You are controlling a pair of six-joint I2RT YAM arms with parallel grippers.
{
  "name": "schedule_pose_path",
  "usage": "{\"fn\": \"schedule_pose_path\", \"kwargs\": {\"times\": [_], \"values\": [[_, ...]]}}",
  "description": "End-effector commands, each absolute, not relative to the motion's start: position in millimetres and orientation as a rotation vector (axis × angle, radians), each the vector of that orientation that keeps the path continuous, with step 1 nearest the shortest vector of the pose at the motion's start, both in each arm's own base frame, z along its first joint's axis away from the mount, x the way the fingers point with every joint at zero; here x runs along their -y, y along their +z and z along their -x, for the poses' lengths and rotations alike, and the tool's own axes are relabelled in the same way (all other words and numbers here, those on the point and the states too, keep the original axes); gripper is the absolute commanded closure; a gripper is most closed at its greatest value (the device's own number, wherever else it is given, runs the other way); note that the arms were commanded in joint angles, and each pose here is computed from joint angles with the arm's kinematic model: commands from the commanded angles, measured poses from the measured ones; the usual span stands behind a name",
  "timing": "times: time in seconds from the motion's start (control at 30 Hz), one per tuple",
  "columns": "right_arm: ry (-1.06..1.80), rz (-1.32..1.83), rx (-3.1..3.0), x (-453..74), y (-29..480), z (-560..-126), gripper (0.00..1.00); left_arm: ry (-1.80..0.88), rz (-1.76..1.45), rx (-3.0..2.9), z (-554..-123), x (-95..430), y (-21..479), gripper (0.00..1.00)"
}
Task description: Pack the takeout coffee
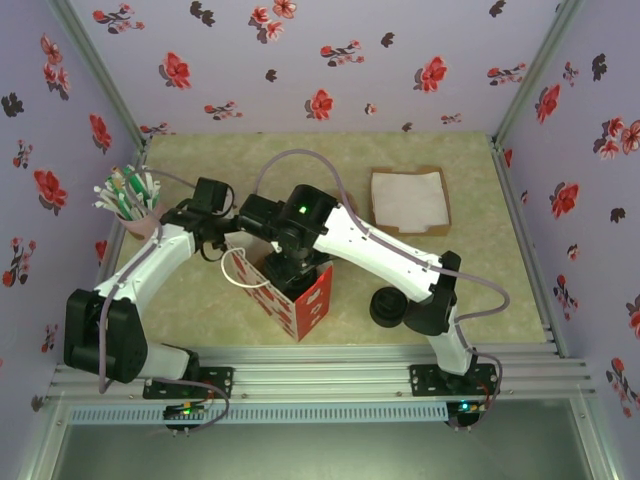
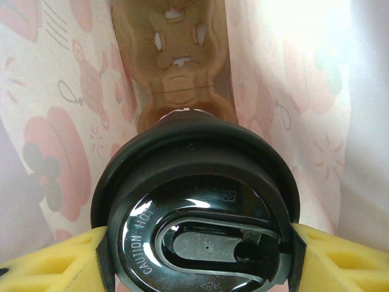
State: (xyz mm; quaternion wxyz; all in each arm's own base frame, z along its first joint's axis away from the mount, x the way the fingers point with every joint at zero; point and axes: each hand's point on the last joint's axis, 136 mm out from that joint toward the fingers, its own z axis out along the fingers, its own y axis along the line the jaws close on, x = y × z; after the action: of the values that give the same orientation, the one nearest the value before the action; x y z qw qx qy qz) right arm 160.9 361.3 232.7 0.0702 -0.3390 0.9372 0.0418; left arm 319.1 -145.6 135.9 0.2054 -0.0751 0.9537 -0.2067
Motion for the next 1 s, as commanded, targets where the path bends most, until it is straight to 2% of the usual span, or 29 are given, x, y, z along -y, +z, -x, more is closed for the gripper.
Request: {"fn": "schedule_pose_path", "kwargs": {"times": [0.0, 0.4, 0.57, 0.73, 0.97], "values": [[-0.050, 1.086, -2.932, -316.0, 235.8, -142.3, 0.33, -0.599, 0.208, -2.672, -316.7, 152.1, 129.1, 0.52], [-0.090, 1.116, -2.970, -318.0, 221.6, -140.1, 0.34, -0.605, 0.207, -2.666, -313.6, 152.8, 126.6, 0.52], [-0.105, 1.121, -2.975, -319.0, 217.6, -141.7, 0.34, -0.600, 0.229, -2.642, -313.9, 145.2, 133.1, 0.47], [-0.119, 1.119, -2.975, -320.2, 214.9, -143.6, 0.33, -0.590, 0.276, -2.613, -313.4, 129.5, 140.6, 0.38], [-0.131, 1.124, -2.976, -322.6, 211.1, -146.0, 0.34, -0.585, 0.326, -2.546, -309.7, 109.4, 162.7, 0.17]]}}
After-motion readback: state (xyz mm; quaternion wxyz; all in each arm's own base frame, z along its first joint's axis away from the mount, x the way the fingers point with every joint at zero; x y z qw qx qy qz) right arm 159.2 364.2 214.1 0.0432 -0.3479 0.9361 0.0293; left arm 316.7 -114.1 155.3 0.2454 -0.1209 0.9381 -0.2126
